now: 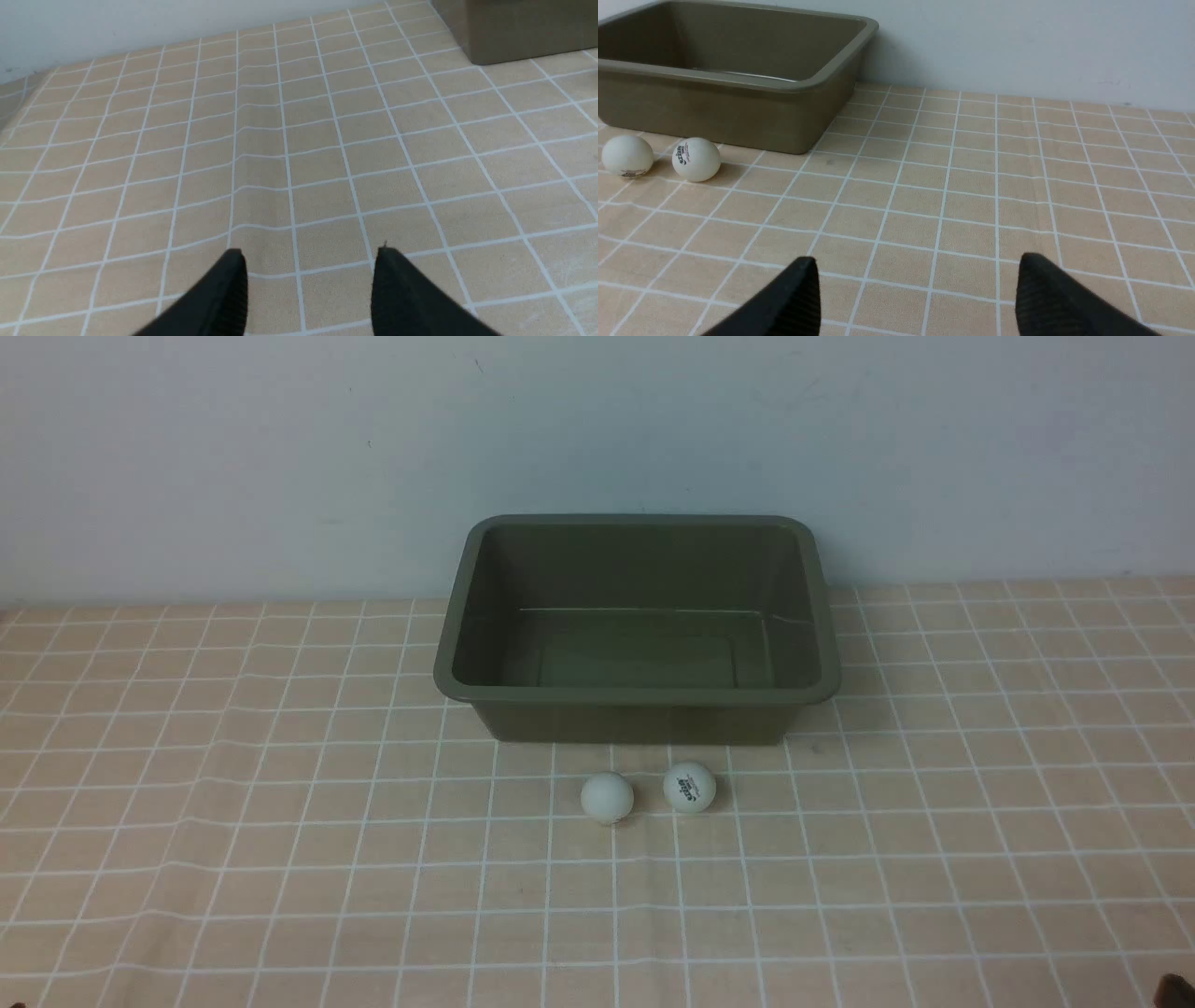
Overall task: Put the table tennis balls into the box on the light coffee tablecloth.
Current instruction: 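Reach for and grasp a ping pong ball on the table beside the basket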
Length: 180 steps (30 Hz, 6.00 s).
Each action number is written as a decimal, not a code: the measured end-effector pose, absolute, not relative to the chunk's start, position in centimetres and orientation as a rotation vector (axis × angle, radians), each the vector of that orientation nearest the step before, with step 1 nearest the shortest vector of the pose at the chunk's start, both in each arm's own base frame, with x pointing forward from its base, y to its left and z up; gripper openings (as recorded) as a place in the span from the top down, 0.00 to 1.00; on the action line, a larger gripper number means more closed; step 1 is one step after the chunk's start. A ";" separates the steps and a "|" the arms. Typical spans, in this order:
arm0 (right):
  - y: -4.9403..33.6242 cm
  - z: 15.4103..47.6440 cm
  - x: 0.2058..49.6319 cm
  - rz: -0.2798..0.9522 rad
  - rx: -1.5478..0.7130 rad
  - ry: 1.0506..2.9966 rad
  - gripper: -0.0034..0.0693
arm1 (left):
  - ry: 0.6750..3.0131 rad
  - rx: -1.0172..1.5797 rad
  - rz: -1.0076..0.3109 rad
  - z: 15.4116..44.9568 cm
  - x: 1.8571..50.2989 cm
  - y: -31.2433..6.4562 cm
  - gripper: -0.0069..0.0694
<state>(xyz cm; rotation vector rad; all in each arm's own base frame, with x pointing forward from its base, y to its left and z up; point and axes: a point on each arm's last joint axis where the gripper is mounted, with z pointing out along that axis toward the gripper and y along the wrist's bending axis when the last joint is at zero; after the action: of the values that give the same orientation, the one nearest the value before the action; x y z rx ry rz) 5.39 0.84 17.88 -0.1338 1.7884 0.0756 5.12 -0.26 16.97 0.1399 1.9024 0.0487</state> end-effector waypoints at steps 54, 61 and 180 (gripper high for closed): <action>1.2 20.7 5.0 0.198 -0.061 1.716 0.25 | 1.902 0.140 0.049 17.0 5.1 -0.3 0.52; 1.3 27.3 2.8 0.198 -0.119 1.629 0.25 | 1.902 0.140 0.049 17.0 5.1 -0.3 0.52; 4.4 28.6 5.6 0.358 -0.529 1.747 0.25 | 2.422 0.414 -0.440 25.9 19.2 -4.0 0.39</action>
<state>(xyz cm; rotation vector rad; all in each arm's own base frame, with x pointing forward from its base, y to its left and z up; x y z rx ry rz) 5.58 4.43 28.62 -0.5292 1.7472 0.3585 19.20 -3.97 25.92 0.4137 2.4223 -0.4405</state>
